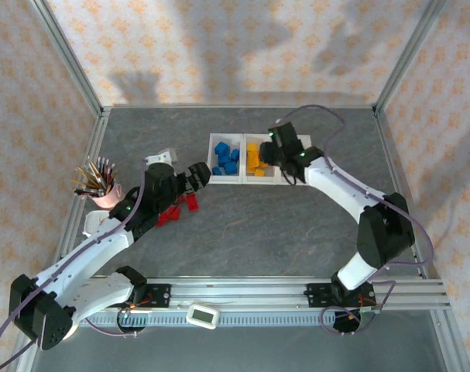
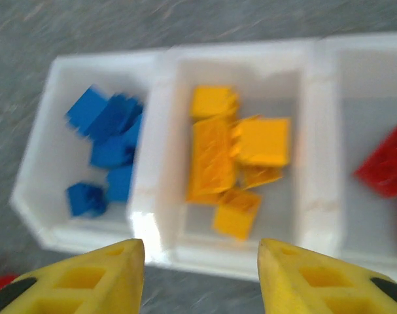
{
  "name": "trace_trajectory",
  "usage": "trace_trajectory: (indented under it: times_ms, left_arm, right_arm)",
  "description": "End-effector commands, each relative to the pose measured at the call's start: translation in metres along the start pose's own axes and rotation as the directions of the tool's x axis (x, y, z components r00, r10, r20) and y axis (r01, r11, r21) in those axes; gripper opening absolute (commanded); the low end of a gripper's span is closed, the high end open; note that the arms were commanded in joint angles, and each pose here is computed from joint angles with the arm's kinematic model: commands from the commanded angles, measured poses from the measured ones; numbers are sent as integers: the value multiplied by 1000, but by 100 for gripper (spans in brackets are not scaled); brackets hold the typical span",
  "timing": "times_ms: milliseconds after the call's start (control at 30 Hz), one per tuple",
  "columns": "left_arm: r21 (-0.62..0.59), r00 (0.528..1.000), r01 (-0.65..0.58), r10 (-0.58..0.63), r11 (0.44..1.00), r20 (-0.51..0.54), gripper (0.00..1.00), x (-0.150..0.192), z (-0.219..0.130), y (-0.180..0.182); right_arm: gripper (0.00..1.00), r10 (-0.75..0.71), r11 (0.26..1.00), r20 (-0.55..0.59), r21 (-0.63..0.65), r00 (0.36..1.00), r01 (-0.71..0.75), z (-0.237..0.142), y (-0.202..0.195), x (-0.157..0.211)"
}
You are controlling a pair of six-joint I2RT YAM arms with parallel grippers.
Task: Sort the legos into containers by color
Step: Place the lego in the container, then pick up the lego from the center of the table.
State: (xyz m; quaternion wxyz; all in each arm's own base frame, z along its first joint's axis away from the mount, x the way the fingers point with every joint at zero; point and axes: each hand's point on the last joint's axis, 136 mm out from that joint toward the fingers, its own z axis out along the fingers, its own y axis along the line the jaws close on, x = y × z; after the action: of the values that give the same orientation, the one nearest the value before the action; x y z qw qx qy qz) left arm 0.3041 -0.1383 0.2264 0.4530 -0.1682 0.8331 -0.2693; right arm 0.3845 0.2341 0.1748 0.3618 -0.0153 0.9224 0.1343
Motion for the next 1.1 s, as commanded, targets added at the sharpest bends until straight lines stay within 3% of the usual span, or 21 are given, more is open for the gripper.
trace_trajectory:
  times_ms: [0,333,433,867,1067]
  left_arm:
    - [-100,1000,17,-17,995,3,99,9,-10,31]
    - [-183,997,51,-39,982,65,99,6,-44,60]
    - [-202,995,59,-42,978,87,99,3,-52,66]
    - [-256,982,127,-84,958,170,99,0,-77,90]
    - [-266,979,132,-84,955,185,99,-1,-81,93]
  right_arm:
    - [50,-27,999,-30,-48,999,26,-7,35,29]
    - [59,-168,967,-110,-212,980,142,12,144,122]
    - [62,-217,959,-138,-213,966,185,25,160,141]
    - [66,-279,951,-174,-190,945,245,81,189,161]
    - [60,-296,951,-179,-145,938,273,99,191,162]
